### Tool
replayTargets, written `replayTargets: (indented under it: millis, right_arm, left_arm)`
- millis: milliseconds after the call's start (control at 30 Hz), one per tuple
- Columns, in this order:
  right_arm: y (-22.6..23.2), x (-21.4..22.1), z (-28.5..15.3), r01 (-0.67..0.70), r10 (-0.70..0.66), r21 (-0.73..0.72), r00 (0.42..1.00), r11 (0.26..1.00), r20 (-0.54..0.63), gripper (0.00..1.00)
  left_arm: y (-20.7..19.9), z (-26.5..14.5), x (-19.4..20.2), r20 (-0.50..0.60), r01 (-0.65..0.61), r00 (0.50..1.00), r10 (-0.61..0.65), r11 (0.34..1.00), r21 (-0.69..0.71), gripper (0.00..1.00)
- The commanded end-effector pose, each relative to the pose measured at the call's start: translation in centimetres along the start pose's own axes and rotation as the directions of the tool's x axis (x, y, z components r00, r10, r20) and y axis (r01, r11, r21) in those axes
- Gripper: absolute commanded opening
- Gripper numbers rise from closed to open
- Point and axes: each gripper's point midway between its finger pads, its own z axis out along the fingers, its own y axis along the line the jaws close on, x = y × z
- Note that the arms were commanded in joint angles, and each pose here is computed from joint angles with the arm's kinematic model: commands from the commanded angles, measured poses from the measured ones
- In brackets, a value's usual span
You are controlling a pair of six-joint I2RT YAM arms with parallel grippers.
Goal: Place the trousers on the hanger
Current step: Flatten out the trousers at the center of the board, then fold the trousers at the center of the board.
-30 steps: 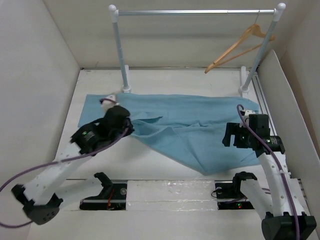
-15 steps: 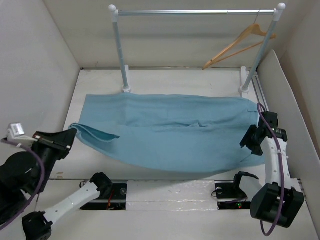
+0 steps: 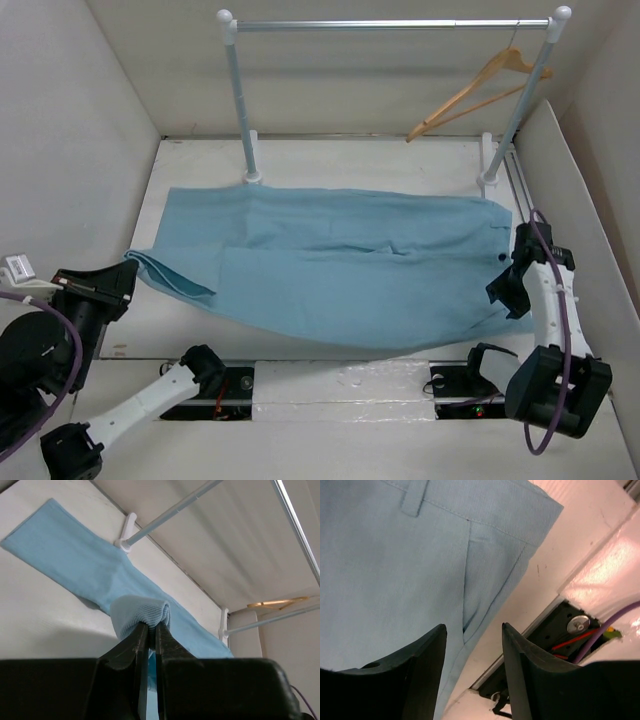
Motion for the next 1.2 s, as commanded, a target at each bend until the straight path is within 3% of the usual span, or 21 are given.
replayTargets:
  millis: [0, 133, 233, 333, 567, 733, 867, 967, 1000, 1033, 1067, 1167]
  right_arm:
    - [-0.8, 0.8, -1.0, -0.090, 0.092, 0.077, 0.996, 0.993, -0.023, 0.53]
    - [0.4, 1.5, -1.1, -0.115, 0.117, 0.053, 0.992, 0.992, -0.038, 0.50]
    - [2.0, 1.2, -0.8, -0.103, 0.104, 0.018, 0.994, 0.994, -0.030, 0.48]
    - [4.2, 0.7, 0.8, -0.072, 0.070, -0.040, 0.996, 0.997, -0.046, 0.49]
    - [8.6, -0.6, 4.5, 0.118, -0.124, -0.108, 0.991, 0.987, -0.049, 0.43]
    - [14.3, -2.8, 7.1, 0.256, -0.272, -0.200, 0.961, 0.946, -0.056, 0.43]
    - [18.9, -5.8, 6.5, 0.428, -0.427, -0.262, 0.902, 0.865, 0.062, 0.43]
    - [20.6, -8.5, 3.7, 0.492, -0.455, -0.286, 0.870, 0.822, 0.189, 0.48]
    - [20.1, -9.0, 3.0, 0.485, -0.446, -0.279, 0.874, 0.829, 0.192, 0.50]
    - [19.1, -9.2, 1.7, 0.474, -0.431, -0.263, 0.878, 0.840, 0.208, 0.59]
    - [19.1, -9.7, 0.6, 0.471, -0.417, -0.273, 0.878, 0.839, 0.237, 0.59]
    - [14.6, -7.3, 0.6, 0.389, -0.359, -0.188, 0.917, 0.902, 0.174, 0.66]
  left_arm:
    - [-1.7, 1.0, -1.2, 0.058, 0.008, 0.998, -0.010, 1.000, 0.029, 0.00]
    - [-3.1, 1.6, -1.5, 0.089, -0.021, 0.996, 0.015, 0.997, 0.068, 0.00]
    - [-2.9, 2.5, -1.5, 0.118, -0.078, 0.990, 0.077, 0.997, 0.004, 0.00]
    - [-3.6, 2.9, -0.1, 0.083, -0.092, 0.993, 0.088, 0.995, 0.049, 0.00]
    - [-3.8, 2.5, -0.2, 0.063, -0.094, 0.994, 0.090, 0.993, 0.073, 0.00]
    - [-3.4, 2.3, -0.2, 0.058, -0.099, 0.994, 0.096, 0.993, 0.058, 0.00]
    - [-3.7, 2.7, 0.3, 0.039, -0.118, 0.992, 0.116, 0.992, 0.047, 0.00]
    - [-4.2, 3.1, 1.0, 0.018, -0.145, 0.989, 0.145, 0.988, 0.050, 0.00]
    - [-4.2, 3.3, 1.4, 0.012, -0.161, 0.987, 0.161, 0.985, 0.054, 0.00]
    - [-4.4, 3.4, 1.5, 0.014, -0.158, 0.987, 0.158, 0.985, 0.068, 0.00]
    - [-4.3, 3.5, 1.7, 0.010, -0.164, 0.986, 0.163, 0.984, 0.065, 0.00]
    - [-4.4, 3.6, 1.6, 0.024, -0.164, 0.986, 0.162, 0.984, 0.072, 0.00]
